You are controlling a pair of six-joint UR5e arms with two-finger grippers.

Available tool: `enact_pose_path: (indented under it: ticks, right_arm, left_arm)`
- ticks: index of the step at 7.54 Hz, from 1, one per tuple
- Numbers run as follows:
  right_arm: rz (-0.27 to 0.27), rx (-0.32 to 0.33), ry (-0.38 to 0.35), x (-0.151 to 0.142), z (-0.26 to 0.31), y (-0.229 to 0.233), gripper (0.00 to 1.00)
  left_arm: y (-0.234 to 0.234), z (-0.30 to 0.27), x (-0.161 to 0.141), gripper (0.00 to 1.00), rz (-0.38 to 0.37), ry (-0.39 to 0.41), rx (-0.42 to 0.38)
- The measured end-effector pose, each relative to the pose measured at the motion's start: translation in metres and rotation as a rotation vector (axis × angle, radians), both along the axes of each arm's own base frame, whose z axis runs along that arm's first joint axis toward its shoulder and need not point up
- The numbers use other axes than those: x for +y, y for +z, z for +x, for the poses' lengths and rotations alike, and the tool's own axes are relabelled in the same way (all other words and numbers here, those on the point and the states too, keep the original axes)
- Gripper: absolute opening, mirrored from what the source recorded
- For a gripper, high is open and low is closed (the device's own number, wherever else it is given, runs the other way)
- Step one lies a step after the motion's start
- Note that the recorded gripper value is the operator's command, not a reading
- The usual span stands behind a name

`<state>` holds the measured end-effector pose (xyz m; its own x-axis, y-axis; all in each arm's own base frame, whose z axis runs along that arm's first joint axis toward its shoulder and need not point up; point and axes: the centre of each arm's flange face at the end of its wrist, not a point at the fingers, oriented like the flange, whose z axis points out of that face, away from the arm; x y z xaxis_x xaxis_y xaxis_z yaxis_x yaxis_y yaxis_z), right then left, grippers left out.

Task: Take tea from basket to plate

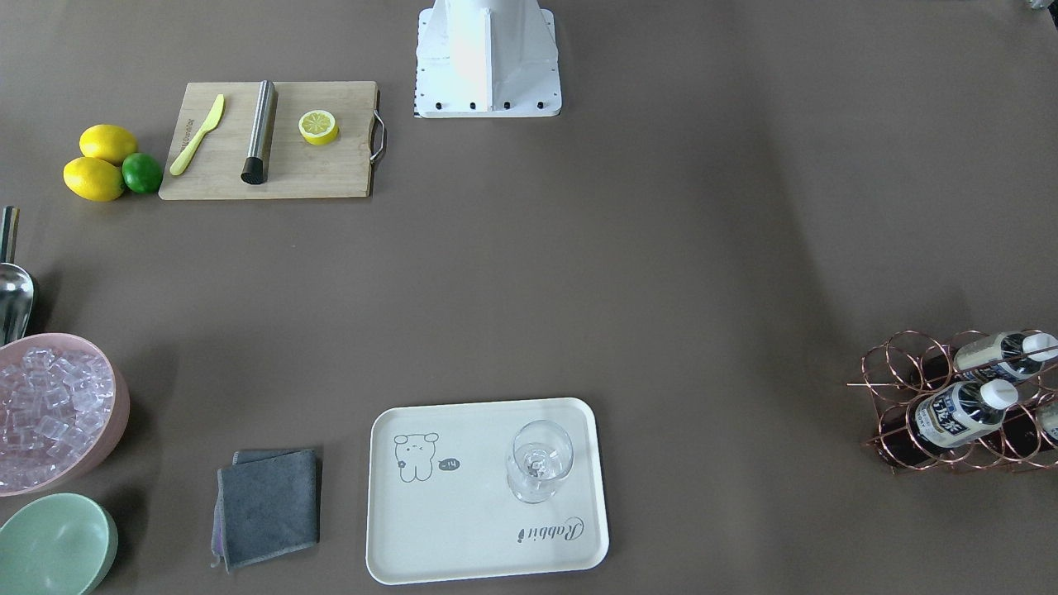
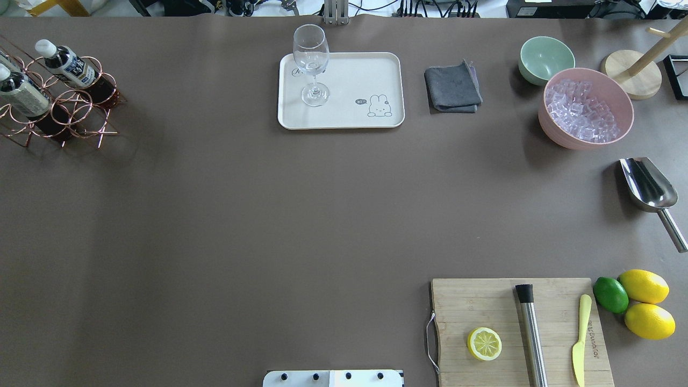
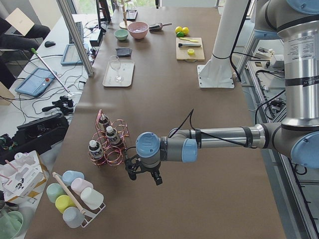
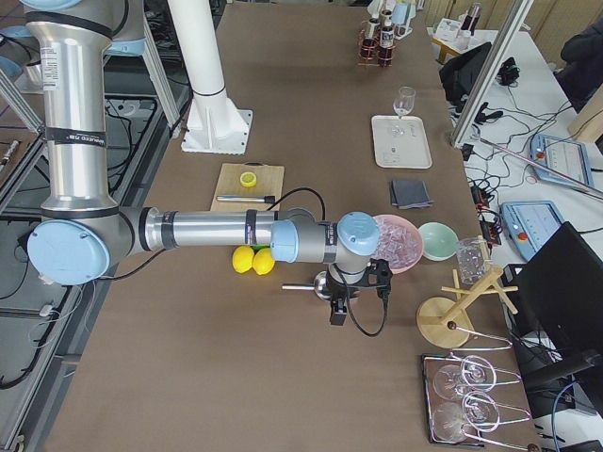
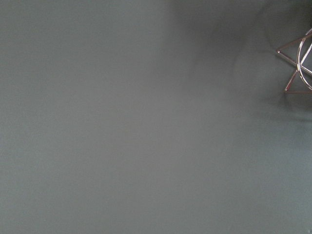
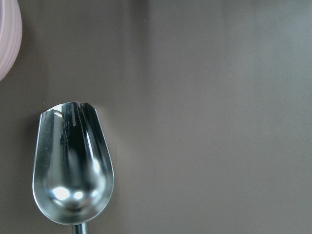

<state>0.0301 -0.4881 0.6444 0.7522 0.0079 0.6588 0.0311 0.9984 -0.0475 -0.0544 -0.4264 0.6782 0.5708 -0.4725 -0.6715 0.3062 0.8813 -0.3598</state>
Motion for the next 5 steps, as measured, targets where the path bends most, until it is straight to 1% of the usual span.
enact_pose_path:
  ticks: [3, 5]
  right_arm:
    - [0.001, -0.001, -0.001, 0.001, 0.0, 0.0, 1.0]
    - [0.007, -0.001, -0.002, 0.001, 0.0, -0.002, 1.0]
  left_arm:
    - [0.002, -0.001, 0.0, 0.99, -0.018, -0.014, -0.003]
    - [0.003, -0.012, 0.003, 0.99, -0.026, -0.045, -0.001]
